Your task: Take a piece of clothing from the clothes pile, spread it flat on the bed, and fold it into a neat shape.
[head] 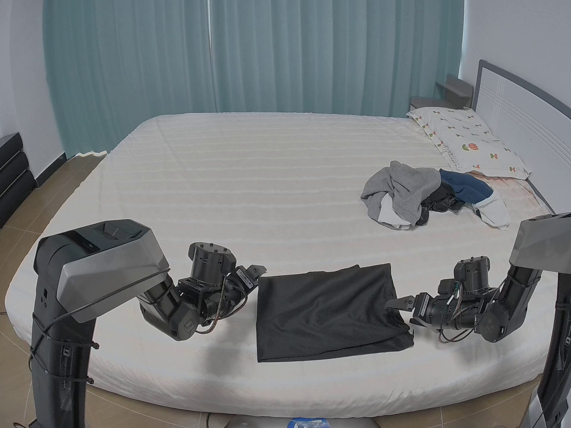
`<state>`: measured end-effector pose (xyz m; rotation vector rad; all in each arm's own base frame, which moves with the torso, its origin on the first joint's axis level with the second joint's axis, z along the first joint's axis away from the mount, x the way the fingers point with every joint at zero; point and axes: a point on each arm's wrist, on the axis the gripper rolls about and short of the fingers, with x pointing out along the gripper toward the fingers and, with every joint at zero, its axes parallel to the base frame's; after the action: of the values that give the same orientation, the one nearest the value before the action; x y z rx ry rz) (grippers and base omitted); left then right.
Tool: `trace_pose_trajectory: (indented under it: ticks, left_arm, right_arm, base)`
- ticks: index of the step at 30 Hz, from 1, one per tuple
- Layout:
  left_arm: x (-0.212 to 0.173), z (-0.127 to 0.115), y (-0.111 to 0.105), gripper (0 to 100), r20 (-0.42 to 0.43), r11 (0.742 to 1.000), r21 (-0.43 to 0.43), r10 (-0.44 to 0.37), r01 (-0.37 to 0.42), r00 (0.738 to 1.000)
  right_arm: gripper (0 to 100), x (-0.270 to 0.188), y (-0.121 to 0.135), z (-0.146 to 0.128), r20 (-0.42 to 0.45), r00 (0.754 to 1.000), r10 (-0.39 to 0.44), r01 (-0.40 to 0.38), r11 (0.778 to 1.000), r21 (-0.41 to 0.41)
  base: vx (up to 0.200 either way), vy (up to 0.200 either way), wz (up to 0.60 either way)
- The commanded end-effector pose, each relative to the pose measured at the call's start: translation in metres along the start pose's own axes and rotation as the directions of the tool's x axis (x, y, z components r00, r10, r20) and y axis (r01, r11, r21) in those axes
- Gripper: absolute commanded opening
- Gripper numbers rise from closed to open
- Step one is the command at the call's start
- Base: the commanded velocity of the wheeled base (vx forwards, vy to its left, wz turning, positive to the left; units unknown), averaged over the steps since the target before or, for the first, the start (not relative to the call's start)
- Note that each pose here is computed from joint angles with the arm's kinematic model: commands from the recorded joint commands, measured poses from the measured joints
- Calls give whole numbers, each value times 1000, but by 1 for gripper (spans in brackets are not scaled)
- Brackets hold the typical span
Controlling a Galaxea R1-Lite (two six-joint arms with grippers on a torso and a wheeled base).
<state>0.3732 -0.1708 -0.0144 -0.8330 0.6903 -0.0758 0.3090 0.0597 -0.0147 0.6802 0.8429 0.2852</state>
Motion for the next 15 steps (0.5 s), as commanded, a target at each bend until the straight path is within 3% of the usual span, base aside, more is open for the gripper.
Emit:
trace_pose_trajectory:
  ticks: [1, 2, 3, 15]
  left_arm:
    - [-1, 1, -2, 100, 3, 1000, 1, -5, 5, 1000]
    - [-1, 1, -2, 100, 3, 1000, -1, -5, 5, 1000]
    - [-1, 1, -2, 100, 4, 1000, -1, -6, 6, 1000]
    - [-1, 1, -2, 100, 4, 1000, 1, -6, 6, 1000]
  right_arm:
    - [100, 5, -5, -4, -17, 1000, -11, 11, 1000, -2]
    - [100, 5, -5, -4, -19, 1000, -13, 13, 1000, -8]
    - [0, 4, -6, -5, -23, 1000, -17, 16, 1000, -19]
    - [0, -14, -9, -14, -34, 998, -48, 45, 995, -83]
  base:
    - [0, 0, 0]
    - [0, 0, 0]
    - [0, 0, 0]
    - [0, 0, 0]
